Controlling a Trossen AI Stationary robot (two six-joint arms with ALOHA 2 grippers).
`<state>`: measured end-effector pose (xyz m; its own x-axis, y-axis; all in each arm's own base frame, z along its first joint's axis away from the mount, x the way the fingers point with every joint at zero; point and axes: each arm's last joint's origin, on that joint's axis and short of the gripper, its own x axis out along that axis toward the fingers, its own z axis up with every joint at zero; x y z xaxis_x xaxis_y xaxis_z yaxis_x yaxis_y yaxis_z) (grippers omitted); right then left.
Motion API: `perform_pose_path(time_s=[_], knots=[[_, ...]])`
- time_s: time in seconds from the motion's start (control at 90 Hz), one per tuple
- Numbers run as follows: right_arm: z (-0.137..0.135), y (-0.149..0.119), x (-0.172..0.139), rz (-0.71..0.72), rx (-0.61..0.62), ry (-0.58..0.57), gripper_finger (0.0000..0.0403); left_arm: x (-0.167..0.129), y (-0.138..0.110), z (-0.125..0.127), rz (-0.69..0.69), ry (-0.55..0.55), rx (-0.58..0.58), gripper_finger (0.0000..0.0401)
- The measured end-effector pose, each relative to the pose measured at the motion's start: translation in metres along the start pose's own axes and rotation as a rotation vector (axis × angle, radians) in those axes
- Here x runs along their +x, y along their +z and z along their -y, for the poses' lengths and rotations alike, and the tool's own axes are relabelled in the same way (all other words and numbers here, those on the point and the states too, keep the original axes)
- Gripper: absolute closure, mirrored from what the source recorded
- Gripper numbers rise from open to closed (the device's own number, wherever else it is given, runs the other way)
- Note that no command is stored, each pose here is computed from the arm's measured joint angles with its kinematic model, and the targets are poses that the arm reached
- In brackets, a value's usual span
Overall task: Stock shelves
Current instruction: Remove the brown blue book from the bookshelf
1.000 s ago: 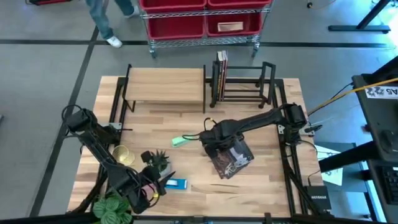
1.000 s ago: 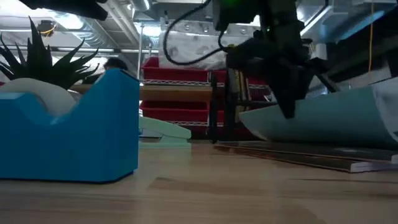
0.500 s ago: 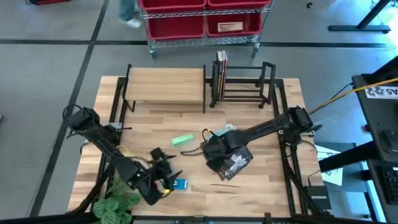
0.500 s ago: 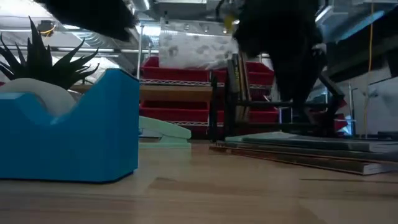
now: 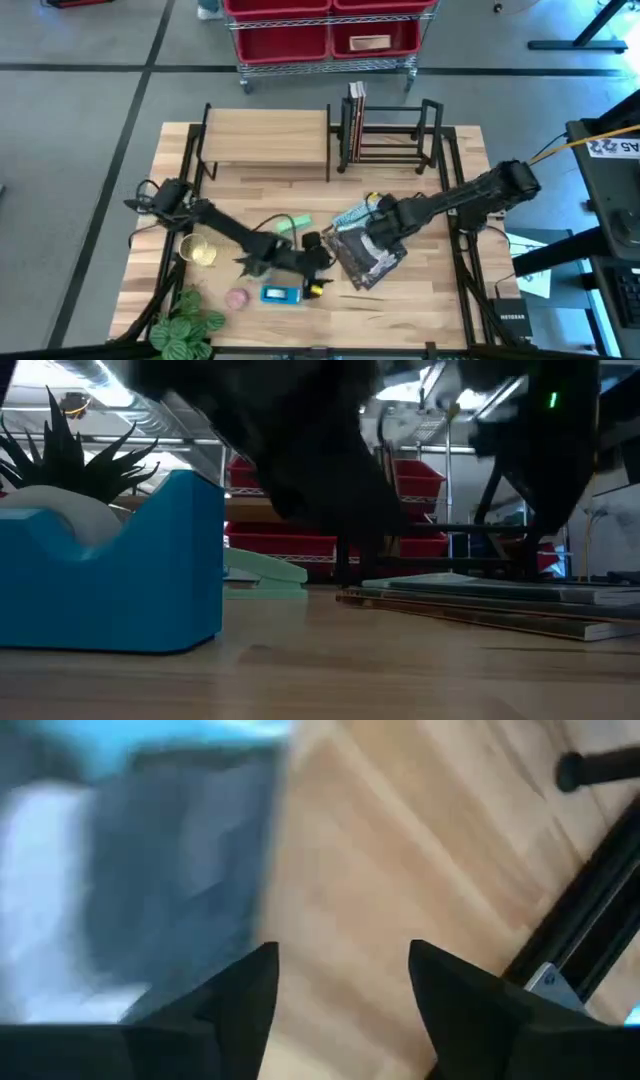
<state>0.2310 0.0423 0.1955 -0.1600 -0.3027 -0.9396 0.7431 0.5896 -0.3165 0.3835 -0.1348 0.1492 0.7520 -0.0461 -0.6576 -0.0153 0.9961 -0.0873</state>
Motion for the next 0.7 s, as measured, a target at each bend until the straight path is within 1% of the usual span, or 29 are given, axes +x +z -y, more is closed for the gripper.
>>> perform_pose_path(time_s=[0.067,0.133,0.189,0.244,0.311,0.411,0.489,0.7], knots=[[0.011,0.004,0.018,-0.019,0.052,-0.029,0.0212,0.006,-0.002,-0.009,-0.057,-0.007,-0.012,0.0104],[0.019,0.008,0.033,-0.031,0.117,-0.056,0.022,0.007,-0.007,-0.016,-0.128,0.015,-0.015,0.0104],[0.022,0.011,0.043,-0.027,0.144,-0.064,0.0226,0.007,-0.009,-0.021,-0.164,0.029,-0.025,0.0104],[0.022,0.013,0.051,-0.011,0.151,-0.043,0.0231,0.007,-0.011,-0.025,-0.201,0.045,-0.028,0.0104],[0.019,0.017,0.057,0.015,0.128,0.016,0.0237,0.009,-0.013,-0.03,-0.214,0.057,-0.036,0.0104],[0.012,0.019,0.061,0.032,0.096,0.1,0.0244,0.019,-0.014,-0.038,-0.203,0.07,-0.054,0.0104],[0.007,0.019,0.06,0.042,0.091,0.148,0.0249,0.026,-0.012,-0.045,-0.165,0.077,-0.067,0.0104],[-0.005,0.004,0.054,0.036,0.015,0.198,0.0254,0.035,-0.003,-0.061,-0.053,0.129,-0.043,0.0104]])
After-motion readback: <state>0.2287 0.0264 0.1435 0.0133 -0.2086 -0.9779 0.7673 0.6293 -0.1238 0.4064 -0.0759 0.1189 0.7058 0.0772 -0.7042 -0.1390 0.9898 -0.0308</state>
